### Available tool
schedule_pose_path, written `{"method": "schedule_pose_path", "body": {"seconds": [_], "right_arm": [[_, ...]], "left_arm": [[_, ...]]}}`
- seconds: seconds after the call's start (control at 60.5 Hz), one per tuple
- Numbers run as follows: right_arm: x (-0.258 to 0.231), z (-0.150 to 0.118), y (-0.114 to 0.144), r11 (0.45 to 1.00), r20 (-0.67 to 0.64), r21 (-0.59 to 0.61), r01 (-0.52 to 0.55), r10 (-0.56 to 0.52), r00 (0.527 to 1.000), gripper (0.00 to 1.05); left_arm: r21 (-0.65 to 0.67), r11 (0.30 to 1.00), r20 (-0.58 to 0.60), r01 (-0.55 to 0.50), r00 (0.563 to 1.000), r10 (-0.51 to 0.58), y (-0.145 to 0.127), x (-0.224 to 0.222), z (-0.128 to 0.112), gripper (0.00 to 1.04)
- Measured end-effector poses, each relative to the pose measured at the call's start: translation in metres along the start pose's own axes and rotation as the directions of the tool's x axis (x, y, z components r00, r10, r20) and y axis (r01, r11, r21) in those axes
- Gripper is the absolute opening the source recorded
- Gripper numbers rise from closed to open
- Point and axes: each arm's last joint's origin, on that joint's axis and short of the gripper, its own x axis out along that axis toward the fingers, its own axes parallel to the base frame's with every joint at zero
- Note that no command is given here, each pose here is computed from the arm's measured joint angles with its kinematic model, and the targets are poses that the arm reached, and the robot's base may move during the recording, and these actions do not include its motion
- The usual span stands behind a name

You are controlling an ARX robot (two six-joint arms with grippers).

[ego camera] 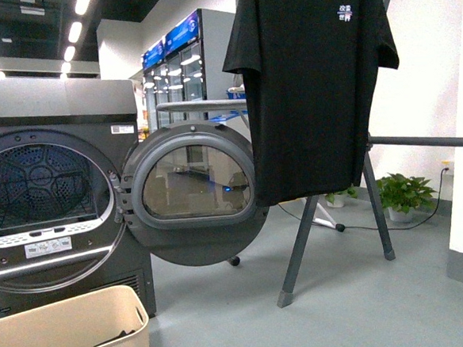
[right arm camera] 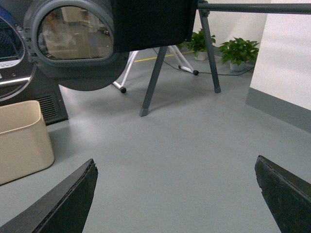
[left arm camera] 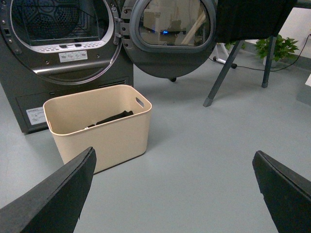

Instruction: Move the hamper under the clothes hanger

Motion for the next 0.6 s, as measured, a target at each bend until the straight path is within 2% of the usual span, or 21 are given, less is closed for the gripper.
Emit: {"method": "schedule_pose_path", "body": {"seconds": [0.595], "right_arm": [[0.0,0.0,0.0,1.0,0.0,0.0,0.0,0.0,1.0,0.97]], "left_arm": [[0.0,1.0,0.001,0.0,1.0,0.0,0.0,-0.0001,0.0001,0.98]]}}
